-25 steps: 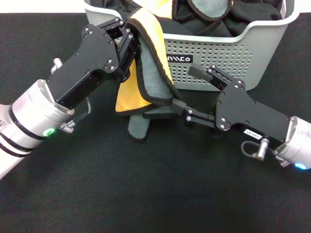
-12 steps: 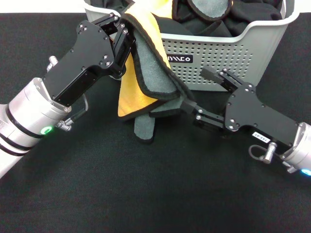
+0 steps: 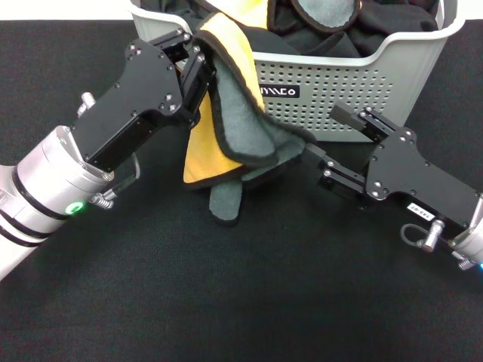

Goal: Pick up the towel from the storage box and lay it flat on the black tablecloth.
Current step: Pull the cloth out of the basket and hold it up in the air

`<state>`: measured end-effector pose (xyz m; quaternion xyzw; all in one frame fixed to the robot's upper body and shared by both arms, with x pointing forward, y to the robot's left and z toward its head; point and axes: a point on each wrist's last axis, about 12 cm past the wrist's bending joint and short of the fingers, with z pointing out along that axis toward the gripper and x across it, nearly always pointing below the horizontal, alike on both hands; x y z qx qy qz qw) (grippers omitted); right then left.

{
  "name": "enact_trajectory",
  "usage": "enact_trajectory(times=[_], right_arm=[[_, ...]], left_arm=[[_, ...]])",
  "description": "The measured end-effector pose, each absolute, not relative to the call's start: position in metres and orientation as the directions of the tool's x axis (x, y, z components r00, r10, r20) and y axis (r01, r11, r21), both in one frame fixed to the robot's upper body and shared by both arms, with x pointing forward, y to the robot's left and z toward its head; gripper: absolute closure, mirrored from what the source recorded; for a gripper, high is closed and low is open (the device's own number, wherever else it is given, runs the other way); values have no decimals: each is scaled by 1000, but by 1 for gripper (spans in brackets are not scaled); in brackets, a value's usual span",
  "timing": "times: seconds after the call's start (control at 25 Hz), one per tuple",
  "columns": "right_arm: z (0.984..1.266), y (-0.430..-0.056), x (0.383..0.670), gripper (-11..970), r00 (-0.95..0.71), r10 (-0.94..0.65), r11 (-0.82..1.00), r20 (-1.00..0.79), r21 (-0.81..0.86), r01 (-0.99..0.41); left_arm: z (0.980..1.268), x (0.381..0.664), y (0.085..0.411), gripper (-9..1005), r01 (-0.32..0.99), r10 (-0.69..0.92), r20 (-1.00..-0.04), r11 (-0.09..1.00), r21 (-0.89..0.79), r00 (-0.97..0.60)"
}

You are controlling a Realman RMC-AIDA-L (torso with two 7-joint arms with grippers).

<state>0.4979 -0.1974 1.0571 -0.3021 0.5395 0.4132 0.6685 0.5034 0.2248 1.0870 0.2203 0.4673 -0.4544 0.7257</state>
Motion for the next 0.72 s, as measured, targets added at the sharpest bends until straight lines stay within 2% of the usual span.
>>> enact_trajectory(times=[0.08,0.72], right_arm=[[1058,-194,499,209,75,225,466,-971,40,-884],[1058,-168,498,237,30,204,372,-979,49,-927]], left_arm=[[1087,503,224,978,869,-452,-880,483,-105,145],[1086,503,224,978,863,-450,-880,494,-106,150]])
